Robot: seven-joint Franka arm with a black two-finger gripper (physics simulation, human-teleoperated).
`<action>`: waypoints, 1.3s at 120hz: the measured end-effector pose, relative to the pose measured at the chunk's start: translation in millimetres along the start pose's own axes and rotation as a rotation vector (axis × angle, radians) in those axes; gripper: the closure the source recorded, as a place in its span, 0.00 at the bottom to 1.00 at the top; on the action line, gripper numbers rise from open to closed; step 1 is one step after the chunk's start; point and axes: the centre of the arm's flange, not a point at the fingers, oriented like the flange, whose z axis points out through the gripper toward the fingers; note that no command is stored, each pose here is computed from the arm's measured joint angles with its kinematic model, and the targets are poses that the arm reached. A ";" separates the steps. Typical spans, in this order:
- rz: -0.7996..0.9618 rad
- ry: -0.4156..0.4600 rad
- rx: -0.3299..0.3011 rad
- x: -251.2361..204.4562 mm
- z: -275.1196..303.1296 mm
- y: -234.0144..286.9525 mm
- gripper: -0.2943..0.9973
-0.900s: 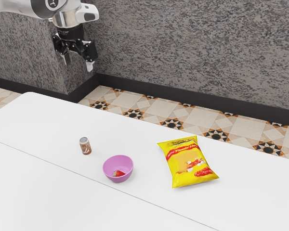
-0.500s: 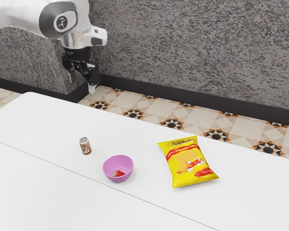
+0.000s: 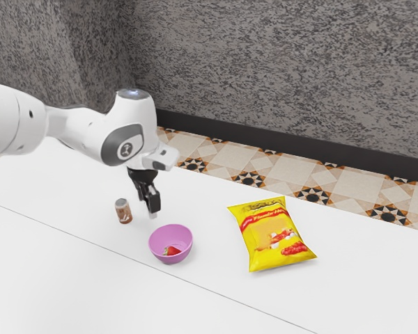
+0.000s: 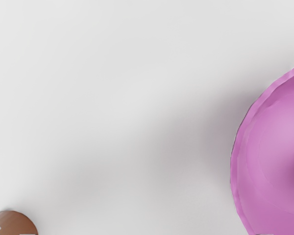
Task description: Take strawberry from the bowl
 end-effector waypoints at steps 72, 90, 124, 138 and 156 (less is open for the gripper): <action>0.204 0.041 0.005 14.0 42.4 93.0 0.53; 0.207 0.054 0.010 15.8 43.0 95.6 0.55; 0.193 0.056 0.000 13.2 48.2 99.1 0.55; 0.190 0.055 -0.003 12.5 50.0 99.7 0.55; 0.188 0.051 -0.008 8.9 56.8 102.4 0.55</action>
